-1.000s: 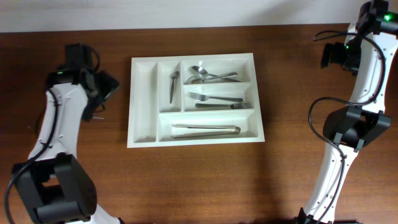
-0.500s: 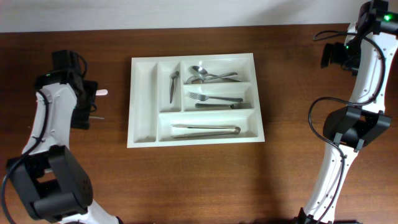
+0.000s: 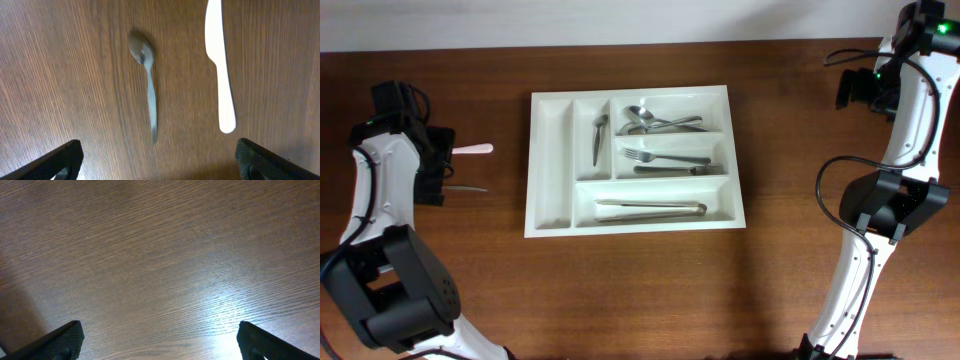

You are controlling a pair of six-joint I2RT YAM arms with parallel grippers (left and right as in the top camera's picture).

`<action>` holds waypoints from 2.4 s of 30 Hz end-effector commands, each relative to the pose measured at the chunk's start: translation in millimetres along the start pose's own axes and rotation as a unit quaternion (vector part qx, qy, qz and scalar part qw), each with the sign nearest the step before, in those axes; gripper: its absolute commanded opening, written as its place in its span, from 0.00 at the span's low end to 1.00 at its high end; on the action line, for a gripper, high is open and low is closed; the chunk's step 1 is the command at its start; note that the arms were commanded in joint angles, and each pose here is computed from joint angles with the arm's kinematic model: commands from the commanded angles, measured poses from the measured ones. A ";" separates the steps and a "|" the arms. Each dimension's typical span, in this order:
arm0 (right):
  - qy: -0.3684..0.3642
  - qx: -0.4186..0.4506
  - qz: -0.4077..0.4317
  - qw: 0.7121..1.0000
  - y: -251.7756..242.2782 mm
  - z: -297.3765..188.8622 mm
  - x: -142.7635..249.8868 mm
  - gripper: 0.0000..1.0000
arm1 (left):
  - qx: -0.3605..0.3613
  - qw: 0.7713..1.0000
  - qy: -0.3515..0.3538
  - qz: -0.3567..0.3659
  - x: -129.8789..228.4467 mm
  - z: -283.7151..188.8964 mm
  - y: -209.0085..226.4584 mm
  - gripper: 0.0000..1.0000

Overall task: Pack container
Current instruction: 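Raise the left gripper back toward the items left of the tray, then move the left gripper over the small metal spoon beside the plastic knife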

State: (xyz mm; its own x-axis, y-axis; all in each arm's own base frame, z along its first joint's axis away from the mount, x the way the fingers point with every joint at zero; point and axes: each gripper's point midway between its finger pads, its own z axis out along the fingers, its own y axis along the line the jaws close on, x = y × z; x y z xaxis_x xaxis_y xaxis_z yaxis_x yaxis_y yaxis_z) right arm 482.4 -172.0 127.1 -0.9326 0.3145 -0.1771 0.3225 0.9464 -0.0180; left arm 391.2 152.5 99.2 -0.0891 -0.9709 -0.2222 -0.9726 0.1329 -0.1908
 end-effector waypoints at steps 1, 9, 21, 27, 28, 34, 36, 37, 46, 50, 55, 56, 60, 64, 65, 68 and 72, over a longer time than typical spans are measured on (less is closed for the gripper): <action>-0.010 -0.004 -0.002 1.000 -0.5 -9.6 -1.3 0.99 | 0.007 0.999 0.035 0.011 10.6 -0.5 -3.5 0.99; -0.010 -0.004 -0.002 1.000 -0.5 -9.6 -1.3 0.99 | -0.006 0.996 0.041 -0.084 13.4 -0.7 1.4 0.99; -0.010 -0.004 -0.002 1.000 -0.5 -9.6 -1.3 0.99 | -0.098 0.987 0.057 -0.111 25.7 34.1 32.8 0.99; -0.010 -0.004 -0.002 1.000 -0.5 -9.6 -1.3 0.99 | -0.137 0.983 0.068 -0.100 33.3 51.6 46.2 0.99; -0.010 -0.004 -0.002 1.000 -0.5 -9.6 -1.3 0.99 | -0.139 0.983 0.066 -0.100 32.9 52.4 46.5 0.99; -0.010 -0.004 -0.002 1.000 -0.5 -9.6 -1.3 0.99 | -0.125 0.988 0.048 -0.082 24.4 55.4 40.7 0.99; -0.010 -0.004 -0.002 1.000 -0.5 -9.6 -1.3 0.99 | -0.097 0.993 0.041 -0.051 18.6 58.9 27.9 0.99; -0.010 -0.004 -0.002 1.000 -0.5 -9.6 -1.3 0.99 | -0.076 0.996 0.035 -0.028 14.4 60.8 18.5 0.99; -0.010 -0.004 -0.002 1.000 -0.5 -9.6 -1.3 0.99 | 0.013 1.000 0.014 0.019 0.5 64.2 -23.5 0.99; -0.010 -0.004 -0.002 1.000 -0.5 -9.6 -1.3 0.99 | 0.016 1.000 0.012 0.019 0.0 64.1 -25.0 0.69; -0.010 -0.004 -0.002 1.000 -0.5 -9.6 -1.3 0.99 | 0.016 1.000 0.012 0.011 -0.3 64.2 -25.1 0.06; -0.010 -0.004 -0.002 1.000 -0.5 -9.6 -1.2 0.99 | 0.017 1.000 0.012 0.011 -0.4 64.2 -25.3 0.02; -0.010 -0.004 -0.002 1.000 -0.5 -9.6 -1.3 0.99 | 0.021 1.000 0.008 0.010 -2.0 64.2 -27.6 0.02; -0.010 -0.004 -0.002 1.000 -0.5 -9.6 -1.3 0.99 | 0.020 1.000 0.007 0.011 -2.4 64.3 -27.2 0.02; -0.010 -0.004 -0.002 1.000 -0.5 -9.6 -1.3 0.99 | 0.019 1.000 0.005 0.010 -2.9 64.7 -26.8 0.02; -0.010 -0.004 -0.002 1.000 -0.5 -9.6 -1.3 0.99 | 0.016 1.000 0.006 0.011 -2.4 68.0 -26.1 0.02; -0.010 -0.004 -0.002 1.000 -0.5 -9.6 -1.3 0.99 | 0.007 1.000 0.013 0.012 1.1 76.7 -23.1 0.02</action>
State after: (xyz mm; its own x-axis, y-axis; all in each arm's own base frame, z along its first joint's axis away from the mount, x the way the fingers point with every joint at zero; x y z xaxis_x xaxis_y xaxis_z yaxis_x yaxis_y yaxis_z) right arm 482.4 -172.0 127.1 -0.9326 0.3145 -0.1771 0.3225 0.9464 -0.0180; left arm 430.2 159.1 41.8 -0.1175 -0.9713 -0.2070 -0.9615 0.1634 -0.2209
